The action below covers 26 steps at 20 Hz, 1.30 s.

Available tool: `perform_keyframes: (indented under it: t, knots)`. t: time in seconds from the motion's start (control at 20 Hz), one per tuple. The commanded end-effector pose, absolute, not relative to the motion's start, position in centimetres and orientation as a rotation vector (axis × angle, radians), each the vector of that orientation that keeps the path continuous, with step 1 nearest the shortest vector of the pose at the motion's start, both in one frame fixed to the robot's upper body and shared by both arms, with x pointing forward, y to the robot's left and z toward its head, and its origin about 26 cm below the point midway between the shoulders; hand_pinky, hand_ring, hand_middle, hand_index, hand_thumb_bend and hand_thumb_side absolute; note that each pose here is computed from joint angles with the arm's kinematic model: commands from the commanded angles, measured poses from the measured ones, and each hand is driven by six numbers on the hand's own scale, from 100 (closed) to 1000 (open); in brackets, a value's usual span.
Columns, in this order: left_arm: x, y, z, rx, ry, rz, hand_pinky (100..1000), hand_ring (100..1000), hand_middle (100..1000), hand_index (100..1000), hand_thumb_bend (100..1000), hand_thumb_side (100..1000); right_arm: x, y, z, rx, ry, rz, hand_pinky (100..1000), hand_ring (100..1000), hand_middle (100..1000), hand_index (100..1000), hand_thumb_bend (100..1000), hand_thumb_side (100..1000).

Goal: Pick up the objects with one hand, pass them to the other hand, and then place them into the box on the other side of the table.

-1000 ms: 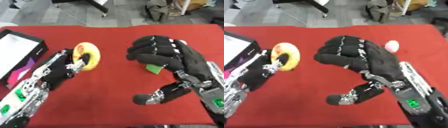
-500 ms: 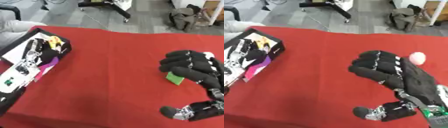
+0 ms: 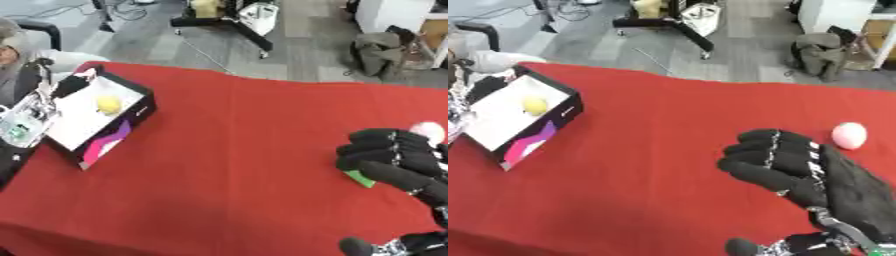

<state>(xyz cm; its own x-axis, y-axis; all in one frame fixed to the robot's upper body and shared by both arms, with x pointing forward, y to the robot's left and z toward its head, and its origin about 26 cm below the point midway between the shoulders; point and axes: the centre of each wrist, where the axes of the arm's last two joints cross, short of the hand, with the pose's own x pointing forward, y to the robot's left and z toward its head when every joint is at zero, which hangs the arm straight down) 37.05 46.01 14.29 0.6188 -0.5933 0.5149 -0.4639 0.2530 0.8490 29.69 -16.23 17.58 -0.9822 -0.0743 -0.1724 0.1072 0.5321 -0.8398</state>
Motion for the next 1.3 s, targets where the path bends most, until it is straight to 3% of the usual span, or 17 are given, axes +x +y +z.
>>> perform_keyframes:
  t: [0.05, 0.2, 0.4, 0.65, 0.85, 1.05, 1.3]
  knots:
    - [36.9, 47.0, 18.1, 1.674, -0.869, 0.043, 901, 824, 740, 823, 908, 642, 30.0, -17.0, 18.0, 0.064, 2.576, -1.451, 789, 766, 767, 986, 342, 345]
    - [36.7, 44.3, 19.7, 1.552, -1.104, 0.026, 908, 806, 691, 788, 762, 602, 30.5, -17.7, 18.0, 0.117, 2.611, -1.463, 798, 764, 763, 981, 333, 349]
    - [35.3, 39.0, 21.1, 1.227, -1.496, -0.11, 898, 776, 635, 739, 696, 581, 32.3, -19.8, 17.6, 0.243, 2.706, -1.525, 827, 757, 747, 962, 305, 367]
    - [32.1, 32.5, 21.7, 0.787, -1.804, -0.274, 893, 751, 604, 702, 665, 589, 35.7, -23.8, 16.5, 0.49, 2.838, -1.658, 861, 756, 740, 957, 286, 401]
    - [29.8, 28.6, 21.8, 0.471, -1.971, -0.39, 885, 707, 562, 660, 645, 592, 38.8, -27.4, 13.7, 0.648, 2.892, -2.055, 978, 806, 793, 956, 256, 550]
    - [29.6, 26.6, 21.0, 0.269, -2.048, -0.472, 886, 704, 560, 657, 642, 591, 41.6, -29.6, 12.5, 0.649, 2.824, -2.493, 1000, 823, 822, 964, 268, 593]
    - [29.6, 25.0, 20.5, 0.141, -2.075, -0.551, 886, 701, 556, 657, 638, 597, 43.8, -30.5, 11.8, 0.808, 2.832, -2.626, 990, 834, 841, 970, 307, 606]
